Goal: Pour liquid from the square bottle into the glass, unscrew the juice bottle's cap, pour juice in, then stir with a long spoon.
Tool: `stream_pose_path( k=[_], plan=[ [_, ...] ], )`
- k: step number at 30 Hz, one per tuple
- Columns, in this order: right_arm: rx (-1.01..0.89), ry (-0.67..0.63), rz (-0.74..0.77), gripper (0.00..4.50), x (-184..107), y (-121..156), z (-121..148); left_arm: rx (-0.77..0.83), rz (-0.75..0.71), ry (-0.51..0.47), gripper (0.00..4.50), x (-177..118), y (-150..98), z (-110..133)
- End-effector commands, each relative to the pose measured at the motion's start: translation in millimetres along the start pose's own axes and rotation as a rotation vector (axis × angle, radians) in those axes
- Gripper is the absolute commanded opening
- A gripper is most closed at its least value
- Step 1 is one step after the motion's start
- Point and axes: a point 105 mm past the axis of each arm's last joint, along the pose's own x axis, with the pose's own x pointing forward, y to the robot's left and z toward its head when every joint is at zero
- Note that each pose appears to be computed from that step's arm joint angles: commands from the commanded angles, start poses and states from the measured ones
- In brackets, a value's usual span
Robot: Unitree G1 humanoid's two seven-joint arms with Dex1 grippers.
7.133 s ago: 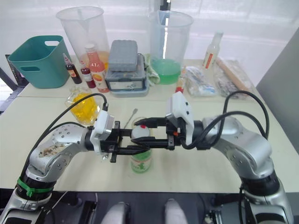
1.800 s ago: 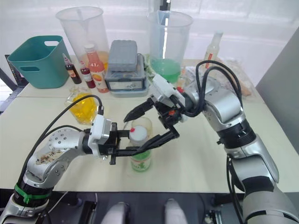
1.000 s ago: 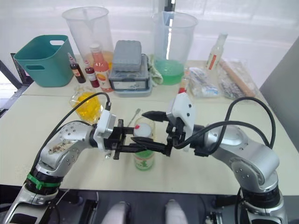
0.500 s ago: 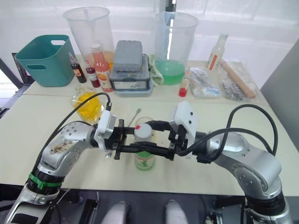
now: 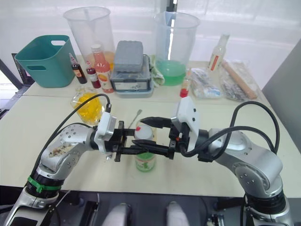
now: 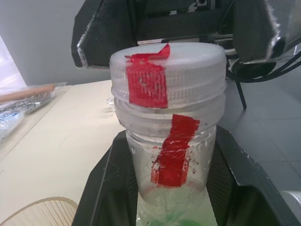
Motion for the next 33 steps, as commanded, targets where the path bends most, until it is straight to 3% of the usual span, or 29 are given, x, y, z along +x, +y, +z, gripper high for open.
stream_pose_path(
  k=[1, 2, 7, 13, 21, 27, 33],
  plan=[
    [-0.032, -0.035, 0.007, 3.09, 1, 1, 11, -0.017, 0.061, 0.091, 1.47, -5, 6, -16],
    [-0.033, -0.036, 0.007, 3.09, 2, 1, 11, -0.017, 0.062, 0.092, 1.47, -5, 7, -16],
    [-0.036, -0.028, 0.008, 1.64, 2, -2, 12, -0.013, 0.065, 0.093, 1.47, -5, 8, -15],
    [-0.033, 0.007, 0.03, 1.63, 3, -3, 8, -0.008, 0.071, 0.094, 1.47, -5, 9, -13],
    [-0.02, 0.049, 0.169, 1.63, 5, 3, 2, -0.004, 0.093, 0.097, 1.47, -7, 6, -12],
    [-0.053, 0.117, 0.431, 1.63, 2, -13, 0, -0.012, 0.124, 0.106, 1.47, -11, 2, -15],
    [-0.078, 0.123, 0.56, 1.63, 10, -29, 3, -0.011, 0.158, 0.116, 1.47, -13, -1, -15]
  ],
)
